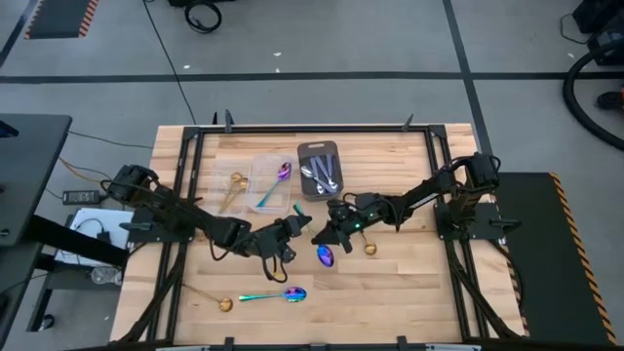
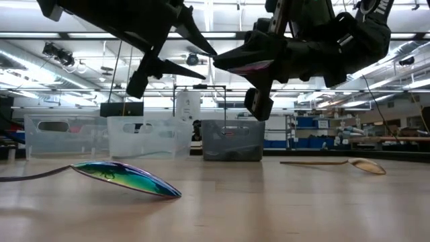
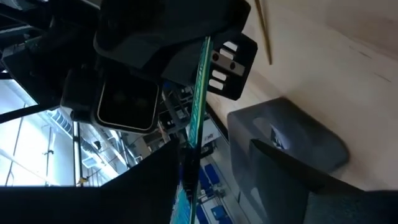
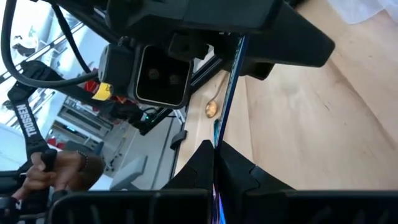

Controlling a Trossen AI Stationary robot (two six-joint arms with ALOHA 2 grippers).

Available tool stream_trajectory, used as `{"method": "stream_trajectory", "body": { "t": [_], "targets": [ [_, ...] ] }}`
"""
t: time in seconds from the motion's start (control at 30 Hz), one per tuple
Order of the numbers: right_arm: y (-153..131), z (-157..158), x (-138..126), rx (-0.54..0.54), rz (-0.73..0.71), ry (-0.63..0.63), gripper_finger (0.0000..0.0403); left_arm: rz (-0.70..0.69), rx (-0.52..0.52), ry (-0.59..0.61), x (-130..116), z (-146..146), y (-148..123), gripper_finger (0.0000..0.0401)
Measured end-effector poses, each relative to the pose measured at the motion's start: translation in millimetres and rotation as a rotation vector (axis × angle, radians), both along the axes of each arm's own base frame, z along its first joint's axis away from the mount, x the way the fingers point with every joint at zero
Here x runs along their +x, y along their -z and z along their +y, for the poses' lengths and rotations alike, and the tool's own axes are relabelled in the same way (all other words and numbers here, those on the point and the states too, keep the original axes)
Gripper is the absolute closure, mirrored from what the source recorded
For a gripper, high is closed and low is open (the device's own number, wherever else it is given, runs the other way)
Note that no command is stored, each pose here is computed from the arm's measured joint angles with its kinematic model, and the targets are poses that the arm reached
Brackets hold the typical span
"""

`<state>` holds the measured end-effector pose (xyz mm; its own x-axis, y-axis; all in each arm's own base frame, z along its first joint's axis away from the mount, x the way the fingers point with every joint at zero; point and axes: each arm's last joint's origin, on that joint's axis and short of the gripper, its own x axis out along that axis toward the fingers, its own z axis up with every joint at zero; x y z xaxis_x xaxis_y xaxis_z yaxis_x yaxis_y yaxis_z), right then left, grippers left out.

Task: Sort silverware by color (type)
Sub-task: Put the blue spoon into the right transparent bin

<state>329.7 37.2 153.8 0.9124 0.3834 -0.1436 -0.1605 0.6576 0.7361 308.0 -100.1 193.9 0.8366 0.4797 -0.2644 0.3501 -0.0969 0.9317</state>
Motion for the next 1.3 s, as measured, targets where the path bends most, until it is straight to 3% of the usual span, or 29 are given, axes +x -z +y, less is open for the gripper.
{"method": "stream_trajectory", "body": {
  "t": [0.37,0.6,0.9,1.1,1.3],
  "targets": [
    [-1.5,0.0,0.2,0.006,-0.015,0.002,0.0387,-0.032,-0.008,0.003,1.1,-0.6,-3.2,0.0306],
    [-4.2,0.0,0.5,0.002,-0.047,0.003,0.0358,-0.053,-0.041,0.000,1.3,-0.8,-4.0,0.0387],
    [-8.5,-9.5,1.8,-0.006,-0.095,0.040,0.0294,-0.087,-0.145,-0.001,-0.1,-4.2,-2.3,0.0389],
    [-12.1,-19.5,1.3,-0.018,-0.139,-0.012,0.0251,-0.120,-0.263,-0.009,-4.7,-13.7,0.7,0.0389],
    [-17.9,-28.8,-14.2,-0.049,-0.213,0.030,0.0230,-0.093,-0.391,-0.092,-15.1,-10.3,4.1,0.0389]
  ]
}}
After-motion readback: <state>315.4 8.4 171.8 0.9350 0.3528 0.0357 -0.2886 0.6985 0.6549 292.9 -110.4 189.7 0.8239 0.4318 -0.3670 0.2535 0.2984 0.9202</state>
